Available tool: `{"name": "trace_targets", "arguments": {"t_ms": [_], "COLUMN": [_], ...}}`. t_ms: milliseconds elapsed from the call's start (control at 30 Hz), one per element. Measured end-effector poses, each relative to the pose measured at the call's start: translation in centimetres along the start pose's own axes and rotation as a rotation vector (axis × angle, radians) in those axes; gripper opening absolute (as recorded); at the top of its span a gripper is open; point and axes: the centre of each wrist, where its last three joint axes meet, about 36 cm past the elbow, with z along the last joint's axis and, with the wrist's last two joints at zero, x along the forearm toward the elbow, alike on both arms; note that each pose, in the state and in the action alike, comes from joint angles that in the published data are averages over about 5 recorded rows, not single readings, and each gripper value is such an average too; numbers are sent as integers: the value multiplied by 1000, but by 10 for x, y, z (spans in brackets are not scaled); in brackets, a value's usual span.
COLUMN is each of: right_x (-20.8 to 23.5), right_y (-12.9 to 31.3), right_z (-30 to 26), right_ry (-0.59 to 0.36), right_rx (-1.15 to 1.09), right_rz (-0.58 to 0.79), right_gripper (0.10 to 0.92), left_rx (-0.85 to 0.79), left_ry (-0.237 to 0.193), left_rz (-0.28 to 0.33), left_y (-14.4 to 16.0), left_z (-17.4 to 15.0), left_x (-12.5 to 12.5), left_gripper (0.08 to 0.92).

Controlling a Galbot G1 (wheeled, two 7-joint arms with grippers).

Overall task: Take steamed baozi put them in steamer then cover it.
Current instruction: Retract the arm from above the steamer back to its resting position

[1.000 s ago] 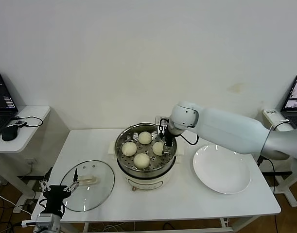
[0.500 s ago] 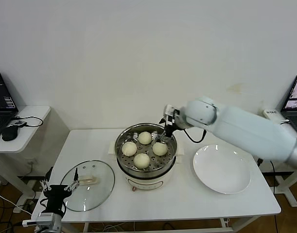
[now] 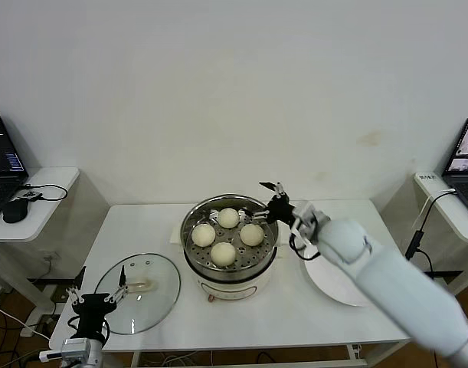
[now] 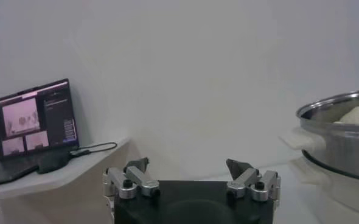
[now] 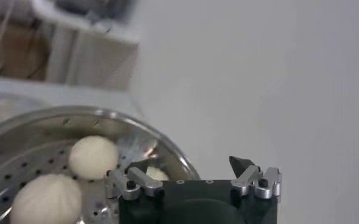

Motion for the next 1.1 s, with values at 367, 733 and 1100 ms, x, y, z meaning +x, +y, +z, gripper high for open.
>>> {"name": "trace_targets", "arguments": {"t_ms": [367,733,1100], "right_x": [85,177,238], "right_y": [51,98,115], "right_z": [81,126,144], "right_ry": [-116,5,122], "right_rx": [-154,-236,-259], "right_rz": [352,629,796], "right_gripper": [823,823,823], "left_rx": [-115,-689,-1120], "left_ry": [53,-41,-123], "left_rz": [14,85,214], "left_y": [-9,16,17], "left_z": [15,48,76], "left_x": [1,1,-6], "left_gripper": [823,823,823]}}
